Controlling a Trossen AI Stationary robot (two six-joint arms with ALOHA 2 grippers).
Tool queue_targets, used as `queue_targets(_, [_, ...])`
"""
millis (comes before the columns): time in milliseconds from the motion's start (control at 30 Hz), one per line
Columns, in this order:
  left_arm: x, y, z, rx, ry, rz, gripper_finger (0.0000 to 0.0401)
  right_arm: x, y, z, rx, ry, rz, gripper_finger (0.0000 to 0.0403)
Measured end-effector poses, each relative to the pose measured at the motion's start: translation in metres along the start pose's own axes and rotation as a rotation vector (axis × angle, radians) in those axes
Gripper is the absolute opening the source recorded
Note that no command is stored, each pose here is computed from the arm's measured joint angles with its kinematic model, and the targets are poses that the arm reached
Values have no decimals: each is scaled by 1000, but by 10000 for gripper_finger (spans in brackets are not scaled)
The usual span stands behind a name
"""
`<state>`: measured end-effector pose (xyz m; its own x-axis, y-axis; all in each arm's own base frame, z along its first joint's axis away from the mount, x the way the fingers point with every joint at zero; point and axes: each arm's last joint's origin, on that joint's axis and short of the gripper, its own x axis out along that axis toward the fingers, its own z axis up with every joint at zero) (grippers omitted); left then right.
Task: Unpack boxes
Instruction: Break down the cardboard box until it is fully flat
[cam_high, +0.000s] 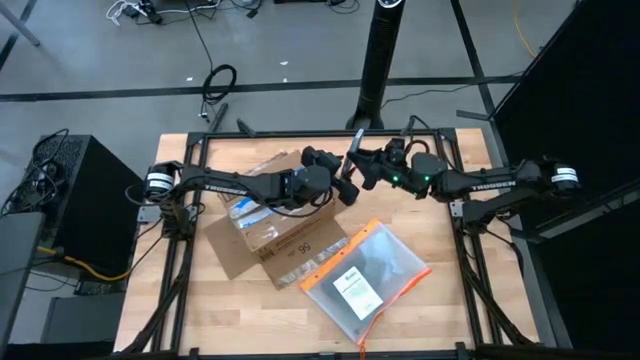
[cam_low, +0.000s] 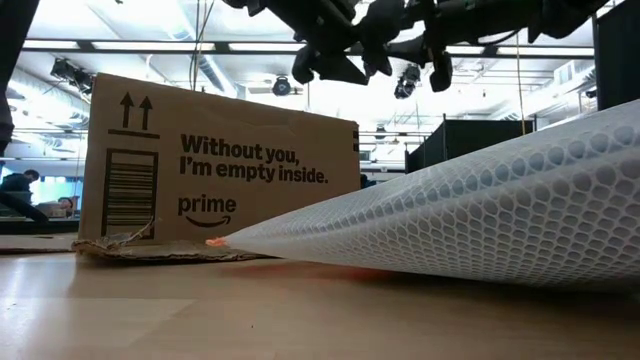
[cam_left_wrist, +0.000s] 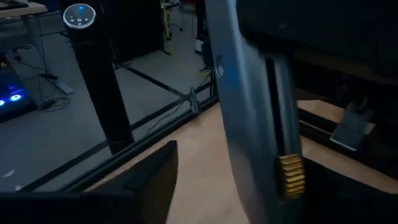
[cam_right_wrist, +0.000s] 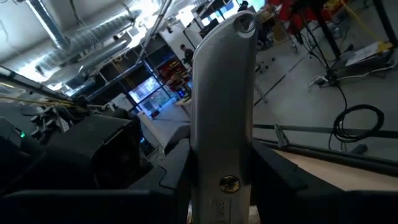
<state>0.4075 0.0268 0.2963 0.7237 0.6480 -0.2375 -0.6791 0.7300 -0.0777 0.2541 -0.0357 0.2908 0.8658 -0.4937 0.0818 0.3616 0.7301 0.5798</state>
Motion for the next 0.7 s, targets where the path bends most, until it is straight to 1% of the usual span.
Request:
queue_targets(67, [0,-1,0,-17,5,-15,154,0,0,0,-2,1,0,102])
queue_targets(200, [-1,0,0,-14,12,-16,51,0,0,0,0,0,-8,102])
queue_targets(300, [-3,0,7,-10,39,-32,50,0,0,0,-18,2,-2,102])
queue_targets(367, [-6,0,16,18,75,-28,50,-2,2,2,-53,8,29,107])
queue_targets(467, [-15,-1,35,82,120,-44,49,-9,6,9,-126,31,108,159])
queue_targets(500, [-17,-1,41,93,127,-68,50,-11,8,12,-137,39,137,167])
queue_targets(700, [-26,-7,69,63,143,-304,49,-22,13,26,-155,60,300,173])
